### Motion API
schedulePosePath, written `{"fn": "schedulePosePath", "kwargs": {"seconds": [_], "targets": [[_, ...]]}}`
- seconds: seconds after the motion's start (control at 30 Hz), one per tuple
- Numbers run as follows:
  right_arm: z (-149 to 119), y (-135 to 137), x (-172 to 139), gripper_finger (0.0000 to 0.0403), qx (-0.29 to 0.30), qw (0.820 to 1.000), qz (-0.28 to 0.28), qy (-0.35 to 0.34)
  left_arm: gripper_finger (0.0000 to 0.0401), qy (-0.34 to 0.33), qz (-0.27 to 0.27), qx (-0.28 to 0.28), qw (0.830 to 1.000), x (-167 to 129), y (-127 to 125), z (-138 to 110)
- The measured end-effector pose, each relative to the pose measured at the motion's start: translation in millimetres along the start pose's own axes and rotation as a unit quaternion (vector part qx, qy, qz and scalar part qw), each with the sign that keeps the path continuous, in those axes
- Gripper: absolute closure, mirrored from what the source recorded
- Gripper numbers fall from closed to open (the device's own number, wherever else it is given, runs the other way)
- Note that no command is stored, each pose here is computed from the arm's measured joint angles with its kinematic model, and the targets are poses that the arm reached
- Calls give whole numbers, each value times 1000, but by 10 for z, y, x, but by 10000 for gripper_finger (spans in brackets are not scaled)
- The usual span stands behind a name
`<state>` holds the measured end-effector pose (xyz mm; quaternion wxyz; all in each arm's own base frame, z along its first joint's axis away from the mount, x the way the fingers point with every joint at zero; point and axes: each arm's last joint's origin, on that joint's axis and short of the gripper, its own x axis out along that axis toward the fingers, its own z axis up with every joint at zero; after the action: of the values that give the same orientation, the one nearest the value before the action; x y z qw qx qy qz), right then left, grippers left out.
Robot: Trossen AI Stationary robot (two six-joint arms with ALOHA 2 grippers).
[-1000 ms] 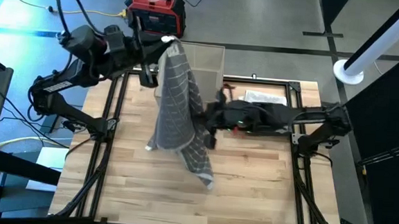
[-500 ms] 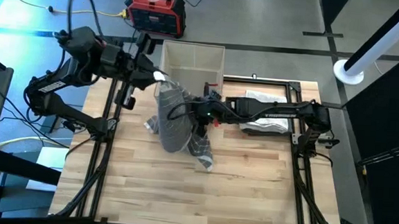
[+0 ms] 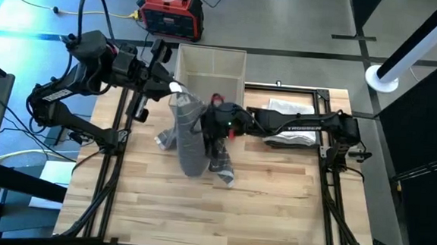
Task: Fold towel
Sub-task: Fold the gray patterned towel
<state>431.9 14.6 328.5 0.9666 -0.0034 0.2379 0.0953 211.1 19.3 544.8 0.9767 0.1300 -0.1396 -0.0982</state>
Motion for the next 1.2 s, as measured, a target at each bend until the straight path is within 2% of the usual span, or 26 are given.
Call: {"fn": "schedulePosePath", "kwargs": {"seconds": [0.13, 0.23, 0.37, 0.53, 0.6, 0.67, 0.83, 0.9, 1.07, 1.2], "targets": [[29, 189, -106, 235, 0, 995, 104, 10, 401, 37, 31, 41, 998, -57, 111, -71], [71, 292, -188, 251, 0, 987, 158, 5, 401, 105, 72, 43, 991, -118, 205, -196], [97, 379, -287, 271, 13, 979, 203, 12, 401, 216, 112, 25, 970, -177, 317, -443], [54, 470, -395, 287, 34, 972, 225, 56, 401, 335, 150, -21, 930, -247, 398, -723], [-15, 489, -414, 290, 45, 970, 221, 93, 401, 388, 156, -50, 907, -269, 377, -842], [-122, 504, -436, 291, 63, 966, 201, 151, 401, 454, 141, -78, 876, -282, 301, -984], [-352, 513, -494, 291, 73, 953, 105, 274, 401, 597, 97, -136, 784, -302, 45, -1254], [-371, 509, -503, 291, 69, 952, 89, 284, 401, 632, 82, -156, 755, -263, -64, -1331], [-439, 492, -548, 291, 63, 942, 54, 325, 401, 686, 33, -193, 701, -185, -419, -1658], [-470, 491, -573, 291, 66, 935, 52, 344, 401, 743, -22, -209, 635, -263, -785, -2040]]}}
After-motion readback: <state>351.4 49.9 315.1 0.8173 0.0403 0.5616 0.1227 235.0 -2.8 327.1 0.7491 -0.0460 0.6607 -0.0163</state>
